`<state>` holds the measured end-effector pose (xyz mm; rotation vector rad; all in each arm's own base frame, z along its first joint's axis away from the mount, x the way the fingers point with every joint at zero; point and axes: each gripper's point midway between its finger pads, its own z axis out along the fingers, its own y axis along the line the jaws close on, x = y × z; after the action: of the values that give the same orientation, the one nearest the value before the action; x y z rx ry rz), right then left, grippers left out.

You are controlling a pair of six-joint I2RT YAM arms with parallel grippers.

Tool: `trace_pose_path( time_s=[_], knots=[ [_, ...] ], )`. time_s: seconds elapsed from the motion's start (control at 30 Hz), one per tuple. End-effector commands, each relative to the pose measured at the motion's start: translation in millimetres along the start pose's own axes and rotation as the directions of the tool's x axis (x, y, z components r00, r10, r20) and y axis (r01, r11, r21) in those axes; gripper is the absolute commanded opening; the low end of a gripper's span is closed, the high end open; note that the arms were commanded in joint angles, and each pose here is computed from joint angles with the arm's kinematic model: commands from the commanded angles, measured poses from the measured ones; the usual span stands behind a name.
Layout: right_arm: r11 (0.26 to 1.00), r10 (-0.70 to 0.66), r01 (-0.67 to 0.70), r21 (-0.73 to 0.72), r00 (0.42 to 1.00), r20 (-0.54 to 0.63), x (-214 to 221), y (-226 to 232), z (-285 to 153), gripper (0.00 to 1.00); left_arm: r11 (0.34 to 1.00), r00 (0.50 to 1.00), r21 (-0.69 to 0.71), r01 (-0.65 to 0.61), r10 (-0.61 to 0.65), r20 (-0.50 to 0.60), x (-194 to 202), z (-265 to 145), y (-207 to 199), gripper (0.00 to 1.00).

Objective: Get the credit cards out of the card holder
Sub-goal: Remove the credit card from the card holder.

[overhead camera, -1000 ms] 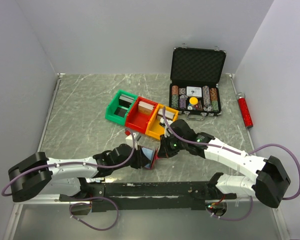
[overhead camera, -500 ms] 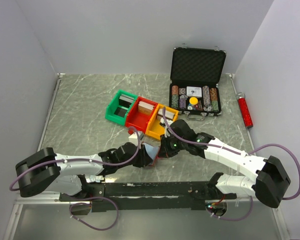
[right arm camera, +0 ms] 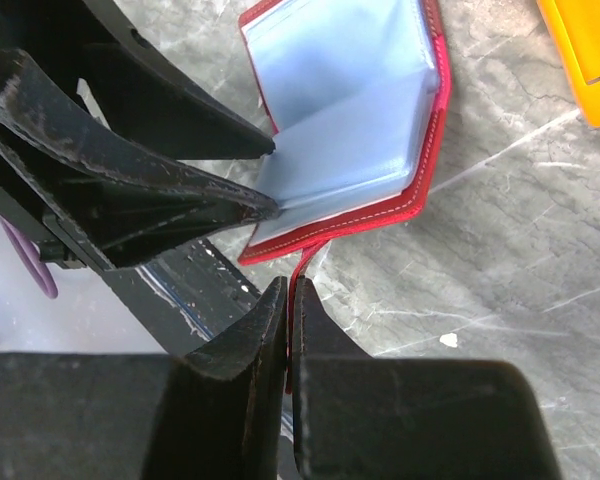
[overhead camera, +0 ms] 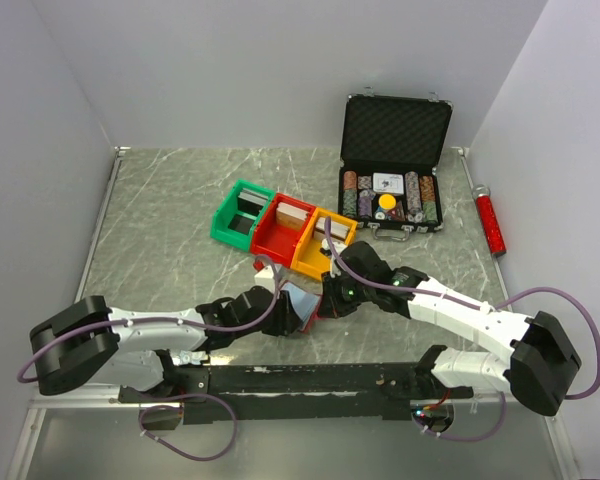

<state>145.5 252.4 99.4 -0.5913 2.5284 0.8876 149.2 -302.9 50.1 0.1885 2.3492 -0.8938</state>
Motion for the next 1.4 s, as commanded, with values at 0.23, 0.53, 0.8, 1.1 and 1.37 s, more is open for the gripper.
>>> trace_pose_path(
  time_s=[0.23, 0.53, 0.8, 1.1, 1.37],
  knots=[
    [1.000, -0.005, 0.005, -0.013, 1.000, 0.020, -1.4, 0.8, -2.1, 0.00, 0.992, 0.996, -0.118, 0.037, -0.027, 0.084, -13.5, -11.9, 24.7, 0.44],
    [1.000, 0.003, -0.003, 0.004, 1.000, 0.008, 8.4, -6.5, -1.9, 0.00, 0.983, 0.996, -0.176, 0.051, -0.036, 0.087, -12.3, -11.6, 35.7, 0.49],
    [1.000, 0.008, -0.008, 0.014, 1.000, 0.007, 13.7, -10.9, -4.2, 0.00, 0.965, 0.994, -0.254, 0.066, -0.041, 0.102, -15.2, -11.2, 48.2, 0.53],
    [1.000, 0.009, -0.009, 0.019, 1.000, 0.012, 16.4, -13.0, -5.7, 0.00, 0.932, 0.992, -0.349, 0.097, -0.063, 0.107, -15.5, -17.5, 69.8, 0.58],
    [1.000, 0.012, -0.012, 0.022, 1.000, 0.013, 17.7, -15.6, -5.9, 0.00, 0.939, 0.992, -0.332, 0.084, -0.048, 0.114, -23.1, -16.9, 65.3, 0.60]
  ],
)
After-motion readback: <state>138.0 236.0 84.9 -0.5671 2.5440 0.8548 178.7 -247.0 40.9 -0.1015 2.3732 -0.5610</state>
